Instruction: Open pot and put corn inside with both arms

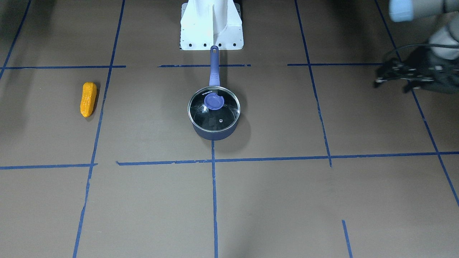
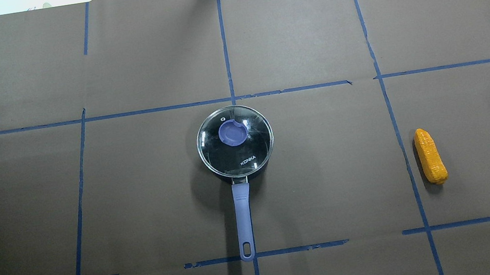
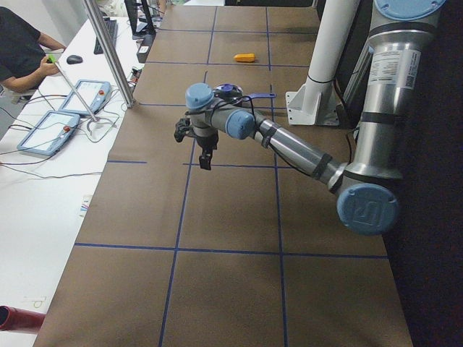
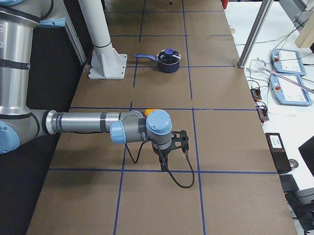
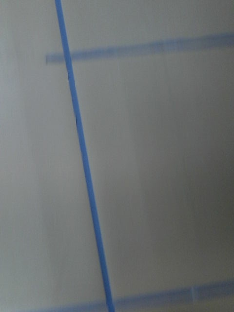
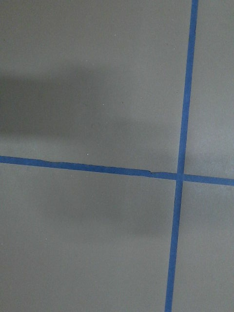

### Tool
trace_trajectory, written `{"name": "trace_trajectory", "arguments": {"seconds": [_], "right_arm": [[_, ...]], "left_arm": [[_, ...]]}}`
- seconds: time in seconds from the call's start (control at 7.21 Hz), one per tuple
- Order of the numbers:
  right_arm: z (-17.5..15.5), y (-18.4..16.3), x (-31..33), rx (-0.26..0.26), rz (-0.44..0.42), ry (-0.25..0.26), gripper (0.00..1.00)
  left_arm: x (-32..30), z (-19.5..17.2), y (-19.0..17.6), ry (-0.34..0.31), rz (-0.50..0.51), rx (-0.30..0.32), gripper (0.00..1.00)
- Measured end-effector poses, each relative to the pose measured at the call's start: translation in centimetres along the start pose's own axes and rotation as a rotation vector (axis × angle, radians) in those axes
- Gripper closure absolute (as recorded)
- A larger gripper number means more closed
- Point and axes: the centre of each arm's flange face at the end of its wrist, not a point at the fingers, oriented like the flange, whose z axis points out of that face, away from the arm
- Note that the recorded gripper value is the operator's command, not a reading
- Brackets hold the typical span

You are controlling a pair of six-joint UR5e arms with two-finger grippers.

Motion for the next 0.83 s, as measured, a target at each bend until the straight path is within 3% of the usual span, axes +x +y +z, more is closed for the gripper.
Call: {"name": "trace_trajectory", "arguments": {"seconds": [0.28, 0.55, 0.83], "right_arm": [[0.0, 0.2, -0.1, -0.001, 0.0, -0.018, 0.0], [0.0, 0.2, -0.2, 0.001, -0.003, -0.021, 0.0], [0.0, 0.5, -0.3, 0.011, -0.017, -0.021, 0.0]], "left_arm": [[16.6, 2.9, 1.4, 0.033, -0.101, 0.001, 0.0], [29.7, 5.5, 4.9, -0.022, -0.145, 0.022, 0.0], [37.8, 8.7, 4.7, -0.084, -0.125, 0.057, 0.0]]}}
